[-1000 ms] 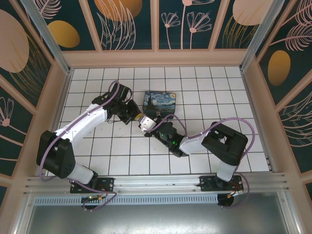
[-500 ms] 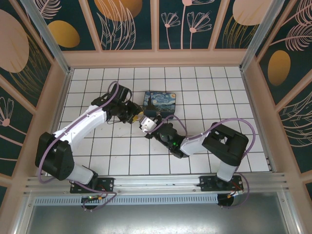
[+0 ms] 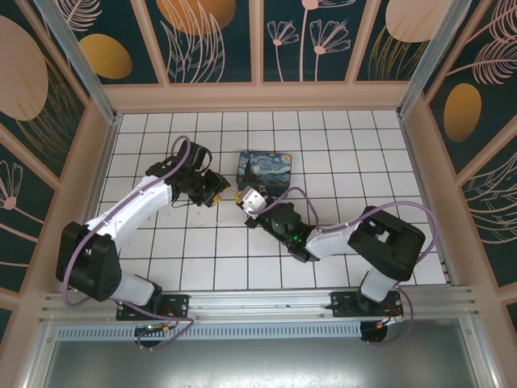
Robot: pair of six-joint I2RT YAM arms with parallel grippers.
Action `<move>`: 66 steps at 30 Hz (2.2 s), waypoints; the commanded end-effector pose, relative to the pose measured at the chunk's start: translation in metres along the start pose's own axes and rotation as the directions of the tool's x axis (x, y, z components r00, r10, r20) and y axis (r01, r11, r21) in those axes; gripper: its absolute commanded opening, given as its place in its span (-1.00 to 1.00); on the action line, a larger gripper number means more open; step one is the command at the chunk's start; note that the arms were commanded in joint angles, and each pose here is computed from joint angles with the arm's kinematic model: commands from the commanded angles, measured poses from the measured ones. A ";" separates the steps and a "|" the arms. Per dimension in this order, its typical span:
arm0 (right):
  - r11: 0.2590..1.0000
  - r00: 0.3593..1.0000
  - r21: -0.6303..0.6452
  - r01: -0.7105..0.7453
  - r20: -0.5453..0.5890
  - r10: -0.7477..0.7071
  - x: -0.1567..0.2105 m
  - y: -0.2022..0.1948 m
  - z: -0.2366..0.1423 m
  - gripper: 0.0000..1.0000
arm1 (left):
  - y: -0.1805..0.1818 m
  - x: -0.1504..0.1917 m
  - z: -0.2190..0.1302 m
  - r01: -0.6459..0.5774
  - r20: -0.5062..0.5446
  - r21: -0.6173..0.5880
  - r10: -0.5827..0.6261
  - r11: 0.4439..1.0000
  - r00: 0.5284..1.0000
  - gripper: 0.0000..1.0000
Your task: Unlock a padlock with a key
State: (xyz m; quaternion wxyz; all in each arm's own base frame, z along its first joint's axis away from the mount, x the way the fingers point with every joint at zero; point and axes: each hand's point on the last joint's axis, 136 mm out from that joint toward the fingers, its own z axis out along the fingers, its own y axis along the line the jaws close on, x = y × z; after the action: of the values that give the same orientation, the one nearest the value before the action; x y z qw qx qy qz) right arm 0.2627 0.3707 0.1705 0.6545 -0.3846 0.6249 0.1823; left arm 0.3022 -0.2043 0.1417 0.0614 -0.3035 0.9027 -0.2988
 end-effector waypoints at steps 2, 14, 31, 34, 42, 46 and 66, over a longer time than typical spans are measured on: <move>0.999 0.998 -0.018 -0.046 0.049 0.047 -0.012 -0.001 -0.004 -1.00 | -0.007 0.001 -0.004 0.018 -0.026 0.047 -0.017 0.999 1.000 -0.16; 0.998 0.996 -0.041 -0.042 0.082 0.045 -0.021 0.007 -0.002 -1.00 | -0.010 -0.001 -0.006 0.049 -0.061 0.102 -0.043 0.994 0.997 -0.19; 0.999 0.993 -0.046 -0.024 0.110 0.029 -0.027 0.016 0.010 -1.00 | -0.012 0.003 -0.003 0.045 -0.087 0.112 -0.036 0.993 0.996 -0.39; 0.999 0.994 -0.054 -0.007 0.111 0.013 -0.027 0.020 0.011 -1.00 | -0.013 0.003 -0.003 0.046 -0.088 0.115 -0.036 0.992 0.995 -0.49; 0.999 0.993 -0.047 0.001 0.115 0.004 -0.026 0.020 0.012 -1.00 | -0.012 0.003 -0.005 0.044 -0.082 0.118 -0.034 0.992 0.996 -0.64; 0.999 0.993 -0.039 0.002 0.119 0.003 -0.026 0.020 0.012 -1.00 | -0.013 0.003 -0.005 0.043 -0.082 0.122 -0.033 0.992 0.996 -0.83; 0.999 1.000 -0.040 0.013 -0.002 -0.013 -0.018 0.019 0.006 -0.38 | 0.004 -0.015 -0.016 -0.011 0.062 -0.032 0.013 0.999 0.998 -1.00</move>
State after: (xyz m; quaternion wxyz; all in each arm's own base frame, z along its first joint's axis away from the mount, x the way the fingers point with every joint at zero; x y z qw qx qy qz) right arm 0.2516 0.3830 0.1660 0.6460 -0.4087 0.6195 0.1784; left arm 0.3096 -0.1905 0.1458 0.0709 -0.3154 0.8987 -0.2966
